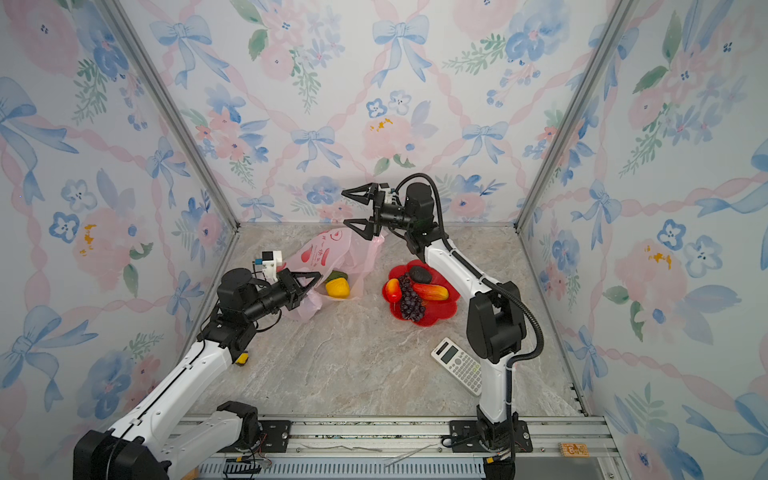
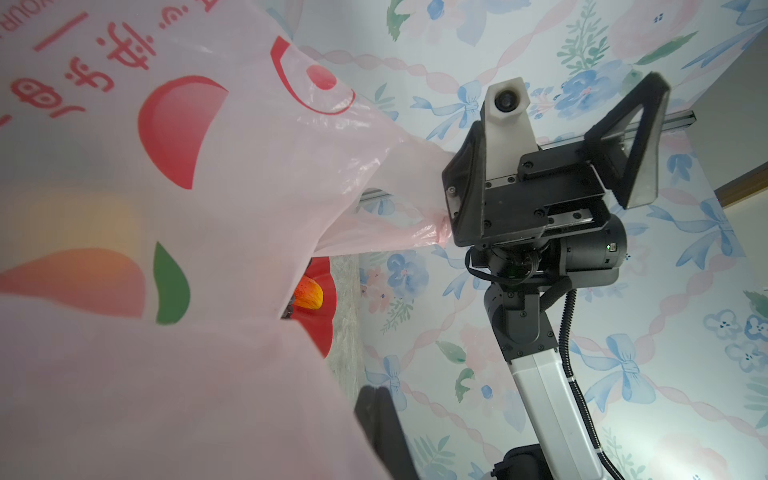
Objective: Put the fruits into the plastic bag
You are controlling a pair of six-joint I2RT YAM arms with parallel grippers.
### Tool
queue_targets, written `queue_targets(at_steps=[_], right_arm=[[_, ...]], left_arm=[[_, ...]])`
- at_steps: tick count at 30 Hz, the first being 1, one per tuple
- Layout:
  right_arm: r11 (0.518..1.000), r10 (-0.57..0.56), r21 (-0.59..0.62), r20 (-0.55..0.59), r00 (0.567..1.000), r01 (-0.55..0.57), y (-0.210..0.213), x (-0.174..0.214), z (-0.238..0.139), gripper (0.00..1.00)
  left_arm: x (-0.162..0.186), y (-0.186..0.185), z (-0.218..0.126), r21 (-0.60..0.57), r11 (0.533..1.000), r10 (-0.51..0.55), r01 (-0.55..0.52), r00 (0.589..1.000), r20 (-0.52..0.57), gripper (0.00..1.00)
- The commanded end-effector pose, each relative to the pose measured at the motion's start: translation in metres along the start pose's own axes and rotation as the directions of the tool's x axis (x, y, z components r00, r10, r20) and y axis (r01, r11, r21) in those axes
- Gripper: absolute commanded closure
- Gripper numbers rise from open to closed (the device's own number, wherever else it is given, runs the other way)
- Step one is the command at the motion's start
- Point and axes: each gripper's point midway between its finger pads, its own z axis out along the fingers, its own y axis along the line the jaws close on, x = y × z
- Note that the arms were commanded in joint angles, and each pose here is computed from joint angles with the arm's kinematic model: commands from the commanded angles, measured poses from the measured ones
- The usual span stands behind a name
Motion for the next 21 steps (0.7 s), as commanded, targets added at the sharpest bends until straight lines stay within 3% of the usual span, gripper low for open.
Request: queue_targets(at_steps=[1, 5, 10, 16, 21], right_arm=[[0.988, -0.078, -0.132, 0.058, 0.995, 0.085, 0.046, 0.003, -0.002, 0.04], [0.972, -0.131, -0.186, 0.074, 0.989, 0.143, 0.06, 0.021, 0.008, 0.04], [0.942, -0.161, -0.299, 0.006, 0.987, 0.155, 0.084, 0.043, 0.034, 0.04], [0.879, -0.19, -0.443, 0.011, 0.982, 0.175, 0.123, 0.027, 0.04, 0.04], [0.828, -0.252, -0.495, 0.089, 0.964, 0.262, 0.164, 0.008, 0.014, 0.04]], left_arm=[[0.0, -0.022, -0.004, 0.034, 0.998, 0.056, -0.056, 0.998, -0.026, 1.0], [0.007, -0.025, -0.005, 0.063, 0.995, 0.078, -0.074, 0.995, -0.062, 1.0], [0.009, -0.023, -0.002, 0.072, 0.994, 0.082, -0.076, 0.994, -0.075, 1.0], [0.012, -0.008, 0.006, 0.033, 0.997, 0.078, -0.075, 0.992, -0.097, 1.0], [0.021, 0.027, -0.002, -0.073, 0.994, 0.072, -0.078, 0.995, -0.076, 1.0]])
